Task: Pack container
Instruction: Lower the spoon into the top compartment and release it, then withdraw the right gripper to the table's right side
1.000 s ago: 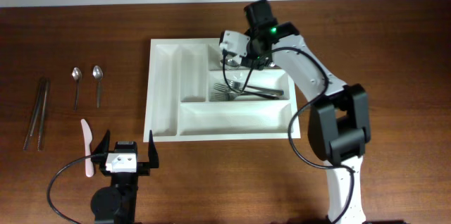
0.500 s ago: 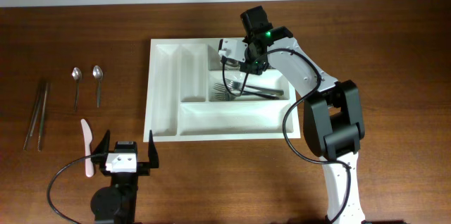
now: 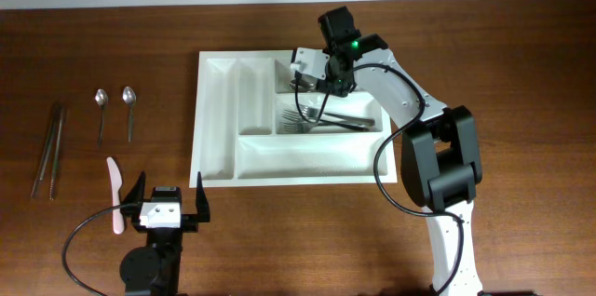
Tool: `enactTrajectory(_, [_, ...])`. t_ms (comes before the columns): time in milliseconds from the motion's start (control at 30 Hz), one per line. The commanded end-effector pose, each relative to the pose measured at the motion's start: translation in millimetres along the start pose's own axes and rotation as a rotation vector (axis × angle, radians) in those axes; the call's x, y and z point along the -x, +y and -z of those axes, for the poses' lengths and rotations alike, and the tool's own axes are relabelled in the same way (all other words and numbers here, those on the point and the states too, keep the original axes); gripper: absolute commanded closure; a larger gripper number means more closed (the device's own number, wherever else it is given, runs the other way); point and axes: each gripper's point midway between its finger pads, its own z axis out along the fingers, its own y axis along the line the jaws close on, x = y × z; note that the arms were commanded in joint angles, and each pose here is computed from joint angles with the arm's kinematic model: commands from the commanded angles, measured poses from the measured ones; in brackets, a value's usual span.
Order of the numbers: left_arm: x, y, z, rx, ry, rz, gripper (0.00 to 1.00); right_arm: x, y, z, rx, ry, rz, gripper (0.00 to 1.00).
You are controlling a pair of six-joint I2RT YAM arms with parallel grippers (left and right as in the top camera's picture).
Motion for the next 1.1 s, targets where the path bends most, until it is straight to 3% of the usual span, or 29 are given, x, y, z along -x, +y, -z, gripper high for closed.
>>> enactTrajectory(0, [-2,1,0,0.007,0.0,-0.013,0.01,8,-45,55,-0.137,-0.006,-0.158,0.24])
enactTrajectory(100, [-2,1,0,0.007,0.0,-0.013,0.01,9,-66,97,-0.175,-0.034,-0.286,0.01])
enactTrajectory(333, [-2,1,0,0.007,0.0,-0.013,0.01,-33,-106,201,-0.257,-0.058,-0.588,0.01])
enactTrajectory(533, [-2,1,0,0.007,0.0,-0.013,0.01,-116,-119,275,-0.325,-0.021,-0.9,0.01])
enactTrajectory(833, [-2,1,0,0.007,0.0,-0.013,0.01,-226,-72,338,-0.305,0.136,-1.272,0.01])
enactTrajectory(1067, [-2,1,0,0.007,0.0,-0.013,0.01,-263,-52,385,-0.313,0.025,-1.453,0.01])
